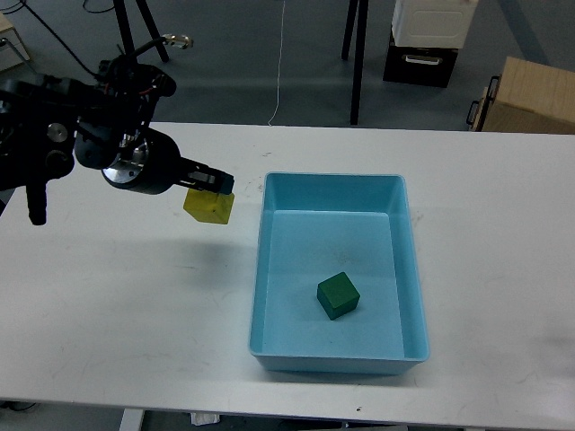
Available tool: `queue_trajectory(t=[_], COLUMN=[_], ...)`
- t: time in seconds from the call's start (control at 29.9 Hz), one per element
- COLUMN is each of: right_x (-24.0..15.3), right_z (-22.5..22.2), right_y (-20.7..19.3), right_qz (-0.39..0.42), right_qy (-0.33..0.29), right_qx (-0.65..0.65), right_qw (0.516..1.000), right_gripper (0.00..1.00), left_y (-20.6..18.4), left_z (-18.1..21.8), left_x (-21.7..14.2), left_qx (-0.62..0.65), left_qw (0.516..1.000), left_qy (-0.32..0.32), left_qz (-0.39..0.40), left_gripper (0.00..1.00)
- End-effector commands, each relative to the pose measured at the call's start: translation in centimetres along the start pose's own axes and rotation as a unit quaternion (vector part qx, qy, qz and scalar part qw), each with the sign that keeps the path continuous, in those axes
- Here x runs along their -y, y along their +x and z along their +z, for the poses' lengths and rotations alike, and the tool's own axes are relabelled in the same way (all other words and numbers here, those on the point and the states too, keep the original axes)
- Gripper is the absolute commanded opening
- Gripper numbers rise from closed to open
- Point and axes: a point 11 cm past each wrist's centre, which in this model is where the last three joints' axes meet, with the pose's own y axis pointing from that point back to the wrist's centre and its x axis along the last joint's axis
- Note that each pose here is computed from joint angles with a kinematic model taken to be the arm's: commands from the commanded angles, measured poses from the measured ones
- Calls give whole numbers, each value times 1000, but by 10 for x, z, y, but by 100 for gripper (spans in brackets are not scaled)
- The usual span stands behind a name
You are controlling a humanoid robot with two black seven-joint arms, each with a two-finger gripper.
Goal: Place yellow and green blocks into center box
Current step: 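Close the left gripper on the yellow cube and lift it toward the bin, then lower the yellow cube onto the green cube inside the bin, then open the left gripper and raise it away from the bin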
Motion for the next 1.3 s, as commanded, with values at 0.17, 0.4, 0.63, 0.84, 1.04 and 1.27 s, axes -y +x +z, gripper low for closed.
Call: queue_trajectory(t=[0.17,0.4,0.63,0.84,1.04,1.27], right_x=[-1,-1,-3,1,2,1], right_z=[-2,-3,-6,-4,-4,-7], right_y=[3,5,11,10,9,9], right_qz=[5,8,16,13,11,12], right_qy=[2,4,7,6,4,4], right_qx=[-1,-2,-4,-3,-3,-8], right_qw=[1000,1000,1000,1000,1000,1000], right_gripper=[100,100,100,100,100,100], left_y=[-13,-34,-31,-44,-51,-46], left_z=[91,128,100,91,87,87], left_x=[47,75,93,105,111,111], left_qx=[88,125,79,56,41,32], left_qw=[994,987,993,993,993,993], left_qy=[-44,-57,-35,-38,-44,-62], left_qz=[-52,-86,-81,-94,-100,-94], left_gripper=[0,0,0,6,22,50])
